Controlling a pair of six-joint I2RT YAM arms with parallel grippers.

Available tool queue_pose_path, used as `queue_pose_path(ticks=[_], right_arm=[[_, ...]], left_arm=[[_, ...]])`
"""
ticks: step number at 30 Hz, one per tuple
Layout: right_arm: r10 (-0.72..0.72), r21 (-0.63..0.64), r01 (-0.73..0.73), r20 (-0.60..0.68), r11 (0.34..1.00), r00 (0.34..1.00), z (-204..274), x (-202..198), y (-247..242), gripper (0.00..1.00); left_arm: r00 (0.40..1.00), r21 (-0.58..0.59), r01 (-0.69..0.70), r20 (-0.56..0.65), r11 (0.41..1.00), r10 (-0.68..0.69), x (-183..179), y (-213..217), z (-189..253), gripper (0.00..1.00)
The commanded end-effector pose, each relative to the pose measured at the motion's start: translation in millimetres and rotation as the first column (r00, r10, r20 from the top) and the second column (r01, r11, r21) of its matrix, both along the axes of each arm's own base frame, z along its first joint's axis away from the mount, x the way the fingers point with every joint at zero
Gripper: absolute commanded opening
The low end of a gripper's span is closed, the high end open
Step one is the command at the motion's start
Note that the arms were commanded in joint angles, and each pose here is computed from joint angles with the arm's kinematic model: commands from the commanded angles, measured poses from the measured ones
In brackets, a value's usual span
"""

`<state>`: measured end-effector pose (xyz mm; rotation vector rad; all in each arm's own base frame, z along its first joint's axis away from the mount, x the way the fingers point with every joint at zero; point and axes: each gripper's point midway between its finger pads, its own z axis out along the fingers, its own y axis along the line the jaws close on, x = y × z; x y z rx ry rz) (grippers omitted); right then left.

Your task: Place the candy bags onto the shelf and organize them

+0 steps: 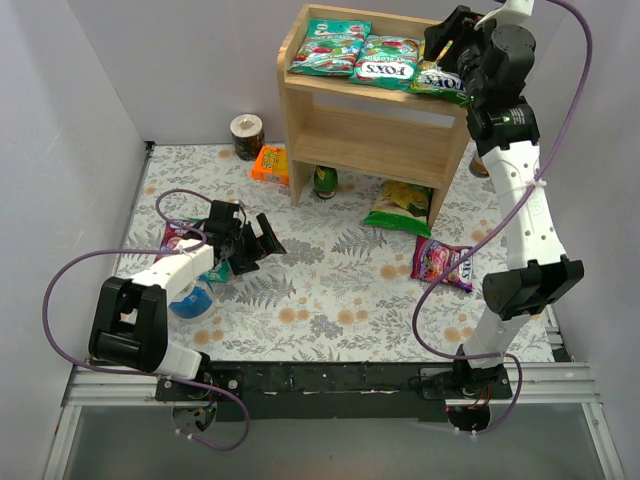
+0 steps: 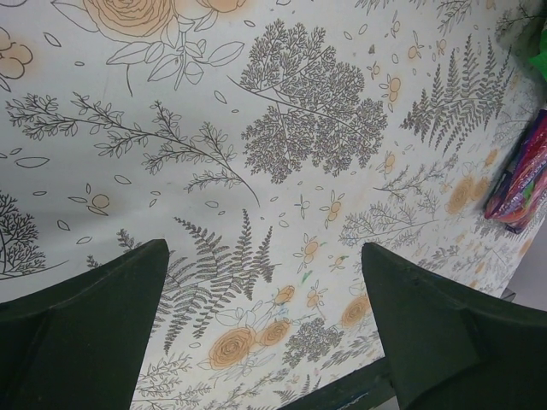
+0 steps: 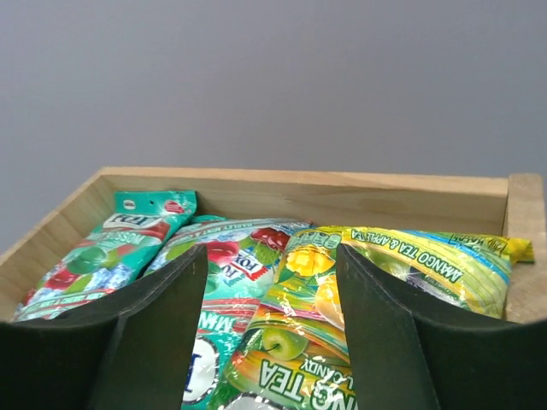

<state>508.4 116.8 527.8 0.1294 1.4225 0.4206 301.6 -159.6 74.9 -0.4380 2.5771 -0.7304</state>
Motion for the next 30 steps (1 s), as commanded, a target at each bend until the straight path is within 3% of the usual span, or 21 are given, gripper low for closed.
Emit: queue_pose_path(ticks=[1,6,9,17,20,21,23,24,30], right_arm=[[0.004,0.013,-0.009,0.319,1.000,0.948,116.4,-88.0,-18.3,0.70],[-0.044,0.025,0.037,0.354,0.999,0.934,135.3,-146.0,-39.3,0.73],[-0.142,0.051,0.133,0.295,0.990,0.945,118.8,-164.8,-62.1,0.74],[-0.319,0.057,0.314,0.142,0.948,0.937,67.9,-181.1,-99.7,0.65],[-0.308,0.046,0.305,0.151,0.951,0.939,69.5,-173.4,-95.9,0.54],[-0.302,0.031,0.301,0.133,0.953,0.944,63.4,-157.6,-91.5,0.46],[-0.279,0.026,0.279,0.155,0.960,0.948,77.2,-150.2,-85.7,0.39],[-0.282,0.005,0.284,0.118,0.959,0.952,65.5,-127.2,-81.9,0.34],[-0.263,0.022,0.263,0.146,0.965,0.954,82.7,-77.6,-75.8,0.24]], left_arm=[[0.995,-0.017,-0.003,0.105,1.000,0.005,8.9,-1.3,28.1,0.96],[0.986,-0.028,-0.010,0.164,1.000,0.015,12.3,-1.0,42.2,0.98],[0.981,-0.036,-0.010,0.195,0.999,0.016,13.7,-0.8,49.6,0.98],[0.970,-0.072,0.031,0.241,0.997,-0.013,14.4,-8.2,65.1,0.98],[0.966,-0.078,0.050,0.255,0.996,-0.029,16.1,-11.2,70.4,0.98],[0.966,-0.079,0.052,0.257,0.996,-0.030,16.8,-11.3,71.6,0.98],[0.965,-0.075,0.058,0.260,0.996,-0.037,16.6,-11.3,71.5,0.98],[0.965,-0.075,0.059,0.259,0.995,-0.038,16.2,-11.4,70.9,0.98],[0.966,-0.077,0.050,0.256,0.996,-0.029,12.8,-9.7,69.9,0.98]])
